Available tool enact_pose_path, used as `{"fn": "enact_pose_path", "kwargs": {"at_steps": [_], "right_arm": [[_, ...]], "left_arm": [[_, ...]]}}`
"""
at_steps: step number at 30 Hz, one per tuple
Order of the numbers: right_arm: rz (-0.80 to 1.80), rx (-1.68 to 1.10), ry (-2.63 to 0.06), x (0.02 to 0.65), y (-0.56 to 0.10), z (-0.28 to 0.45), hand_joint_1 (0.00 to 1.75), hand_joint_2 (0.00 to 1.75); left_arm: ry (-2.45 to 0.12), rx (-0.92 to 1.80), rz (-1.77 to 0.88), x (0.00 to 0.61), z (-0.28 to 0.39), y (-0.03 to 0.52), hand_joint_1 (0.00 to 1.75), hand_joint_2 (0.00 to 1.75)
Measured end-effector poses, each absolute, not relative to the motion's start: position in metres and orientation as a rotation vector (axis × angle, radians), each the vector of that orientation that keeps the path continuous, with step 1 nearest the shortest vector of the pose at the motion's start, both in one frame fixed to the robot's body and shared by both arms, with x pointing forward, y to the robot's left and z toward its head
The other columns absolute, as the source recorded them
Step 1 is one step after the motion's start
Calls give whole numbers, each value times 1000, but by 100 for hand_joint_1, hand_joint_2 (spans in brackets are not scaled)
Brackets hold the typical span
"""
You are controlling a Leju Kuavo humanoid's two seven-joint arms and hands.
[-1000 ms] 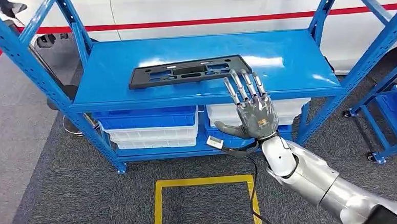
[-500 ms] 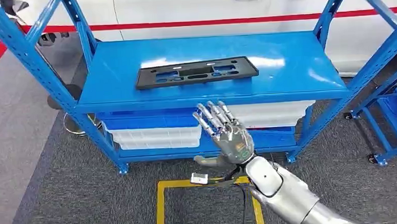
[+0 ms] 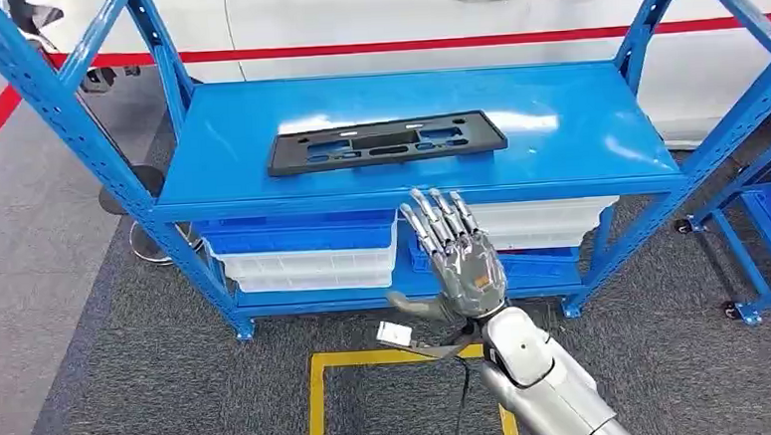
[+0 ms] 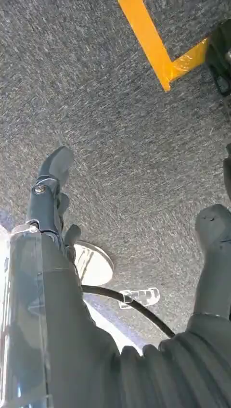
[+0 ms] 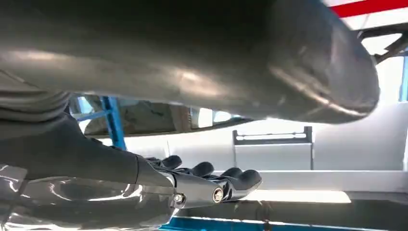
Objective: Take the parts from the cabinet and place them on the table.
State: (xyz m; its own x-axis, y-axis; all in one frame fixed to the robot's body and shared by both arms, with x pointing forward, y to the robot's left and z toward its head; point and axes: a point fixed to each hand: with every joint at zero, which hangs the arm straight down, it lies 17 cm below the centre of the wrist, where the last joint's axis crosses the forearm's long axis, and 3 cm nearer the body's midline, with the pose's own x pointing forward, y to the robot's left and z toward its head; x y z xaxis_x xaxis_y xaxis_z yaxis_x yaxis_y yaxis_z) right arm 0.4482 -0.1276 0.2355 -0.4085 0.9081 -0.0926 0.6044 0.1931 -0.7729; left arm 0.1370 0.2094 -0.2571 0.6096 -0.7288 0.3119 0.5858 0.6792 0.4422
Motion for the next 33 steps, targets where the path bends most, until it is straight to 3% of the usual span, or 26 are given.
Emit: {"fn": "enact_pose_path", "kwargs": {"at_steps": [15, 16, 20, 21, 30, 31, 33], "right_arm": [[1070, -1419, -2124, 433, -126, 239, 0, 0], [1069, -1430, -2131, 431, -126, 241, 0, 175], [1061, -1474, -2127, 426, -131, 247, 0, 175], [1064, -1475, -2123, 425, -131, 245, 0, 175], [1032, -1514, -2116, 424, -139, 254, 0, 175], [1026, -1522, -2116, 424, -140, 256, 0, 175], [1010, -1538, -2113, 427, -142, 261, 0, 175]], "left_arm": [[-656, 228, -617, 164, -243, 190, 0, 175], [-650, 221, -605, 163, -243, 188, 0, 175], [-617, 232, -580, 162, -246, 193, 0, 175], [-610, 239, -586, 161, -247, 196, 0, 0], [-583, 240, -603, 152, -250, 197, 0, 0], [-579, 244, -609, 152, -250, 198, 0, 175], [-571, 252, -624, 151, -251, 199, 0, 175]]}}
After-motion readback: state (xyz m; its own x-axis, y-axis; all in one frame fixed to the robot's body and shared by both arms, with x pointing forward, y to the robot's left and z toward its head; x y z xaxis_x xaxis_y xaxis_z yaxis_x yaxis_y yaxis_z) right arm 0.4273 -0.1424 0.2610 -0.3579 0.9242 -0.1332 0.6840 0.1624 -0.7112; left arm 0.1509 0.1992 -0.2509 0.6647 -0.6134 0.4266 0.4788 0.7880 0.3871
